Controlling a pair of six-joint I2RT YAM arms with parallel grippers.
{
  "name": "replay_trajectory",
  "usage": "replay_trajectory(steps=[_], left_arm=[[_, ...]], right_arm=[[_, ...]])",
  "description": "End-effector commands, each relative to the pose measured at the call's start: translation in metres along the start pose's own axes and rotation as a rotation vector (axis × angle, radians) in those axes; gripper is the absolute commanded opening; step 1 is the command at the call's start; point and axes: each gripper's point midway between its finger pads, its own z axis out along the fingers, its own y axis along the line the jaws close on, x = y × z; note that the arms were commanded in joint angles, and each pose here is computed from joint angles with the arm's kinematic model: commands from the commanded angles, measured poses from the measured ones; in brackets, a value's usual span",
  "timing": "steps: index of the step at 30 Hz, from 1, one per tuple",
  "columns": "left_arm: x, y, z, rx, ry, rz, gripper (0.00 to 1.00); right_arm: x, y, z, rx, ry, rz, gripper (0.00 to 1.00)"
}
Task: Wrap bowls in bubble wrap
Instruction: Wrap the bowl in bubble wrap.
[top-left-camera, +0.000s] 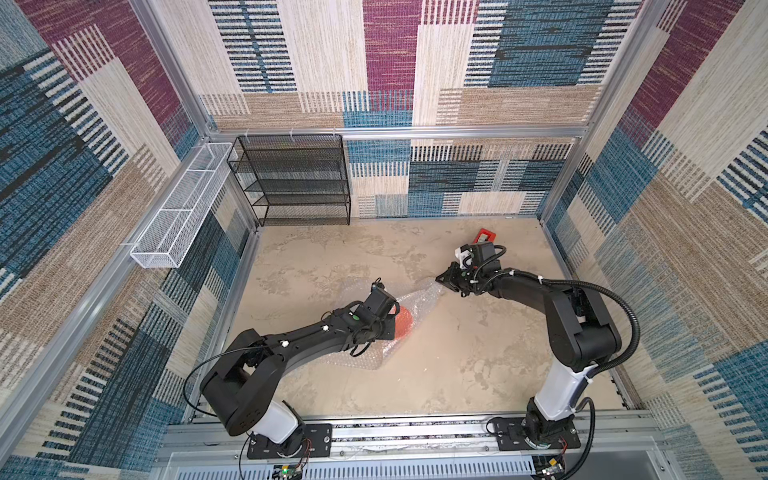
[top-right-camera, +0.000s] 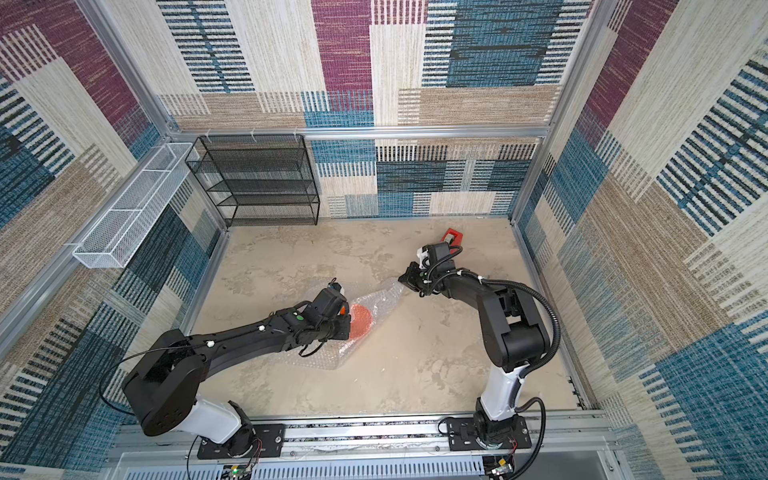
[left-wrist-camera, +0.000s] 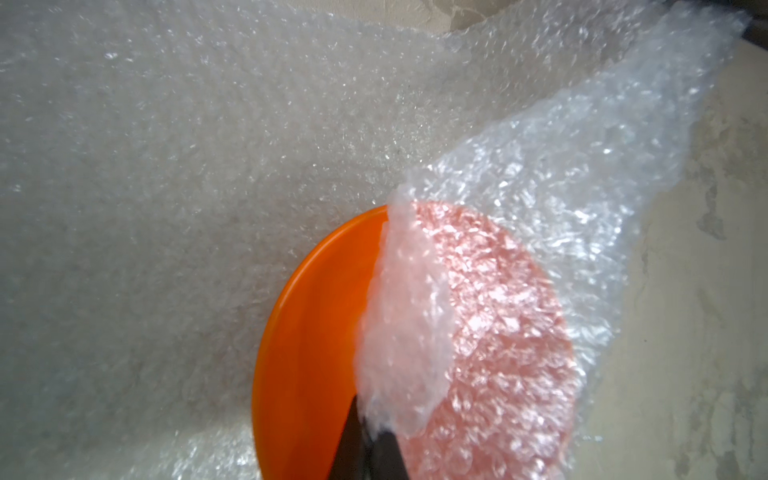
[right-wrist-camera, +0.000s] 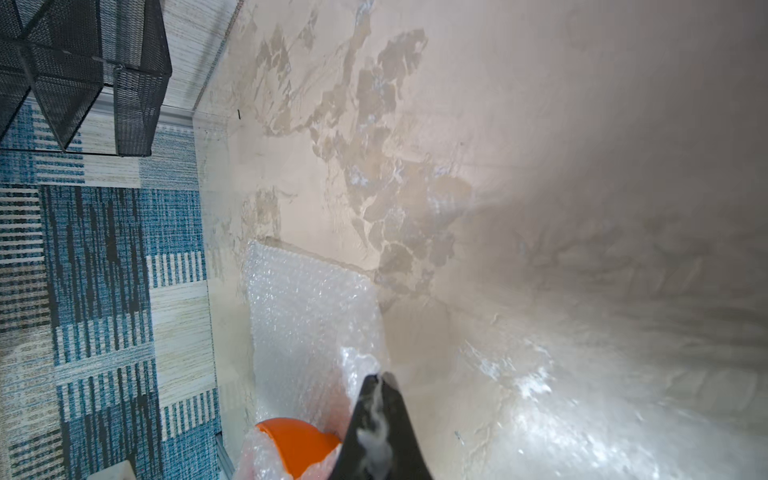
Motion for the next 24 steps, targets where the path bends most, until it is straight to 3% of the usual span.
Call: replay_trajectory(steps=[1, 13, 24], left_arm=[[0.001, 0.002, 0.000, -0.017, 0.013, -0.014, 0.00], [0.002, -0.001, 0.007, -0.006, 0.022, -0.018, 0.00], [0.000, -0.006, 0.007, 0.011, 0.030, -0.035, 0.00]], right_arm=[[-0.008, 0.000, -0.003, 0.047, -0.046, -0.039, 0.06], [0.009, 0.023, -0.015, 0.080, -0.072, -0.050, 0.02], [0.032, 0.062, -0.036, -0.020, -0.051, -0.031, 0.02]])
